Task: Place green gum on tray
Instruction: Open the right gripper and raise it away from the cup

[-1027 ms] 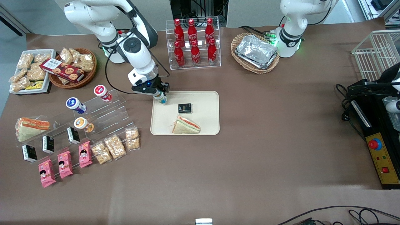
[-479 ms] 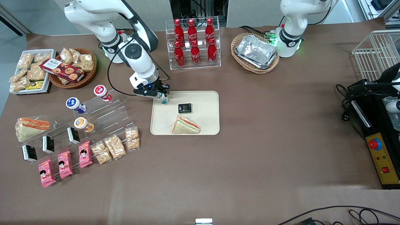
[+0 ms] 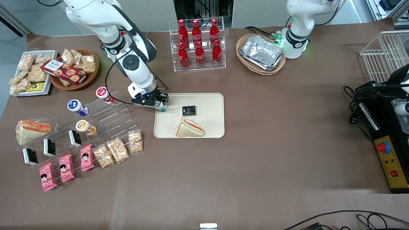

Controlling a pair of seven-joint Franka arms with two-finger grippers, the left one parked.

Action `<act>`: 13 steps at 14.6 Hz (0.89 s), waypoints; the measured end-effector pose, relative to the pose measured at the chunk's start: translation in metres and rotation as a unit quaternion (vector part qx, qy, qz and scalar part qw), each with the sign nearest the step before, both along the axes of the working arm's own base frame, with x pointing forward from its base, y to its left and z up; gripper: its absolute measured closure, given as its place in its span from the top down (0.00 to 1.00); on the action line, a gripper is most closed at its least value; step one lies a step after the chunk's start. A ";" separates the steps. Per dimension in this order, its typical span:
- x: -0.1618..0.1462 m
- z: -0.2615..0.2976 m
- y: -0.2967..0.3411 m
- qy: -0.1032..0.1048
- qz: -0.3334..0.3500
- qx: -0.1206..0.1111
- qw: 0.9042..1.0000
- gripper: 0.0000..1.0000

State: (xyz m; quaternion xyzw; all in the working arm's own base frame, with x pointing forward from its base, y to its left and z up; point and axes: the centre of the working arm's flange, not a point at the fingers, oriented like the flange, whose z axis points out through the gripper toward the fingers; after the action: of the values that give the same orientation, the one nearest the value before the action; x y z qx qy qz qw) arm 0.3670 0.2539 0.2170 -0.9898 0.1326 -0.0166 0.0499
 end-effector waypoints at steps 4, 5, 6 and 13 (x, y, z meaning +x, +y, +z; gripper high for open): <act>0.001 -0.002 -0.003 0.001 -0.004 0.000 1.000 0.76; 0.002 -0.004 -0.004 0.003 -0.007 0.000 1.000 0.85; 0.001 -0.005 -0.004 0.005 -0.011 0.000 1.000 0.94; 0.014 0.020 0.002 0.007 -0.032 -0.017 0.999 1.00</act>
State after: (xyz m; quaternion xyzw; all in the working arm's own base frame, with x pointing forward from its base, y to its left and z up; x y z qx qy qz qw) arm 0.3809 0.2564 0.2370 -0.9858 0.1642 -0.0130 0.0314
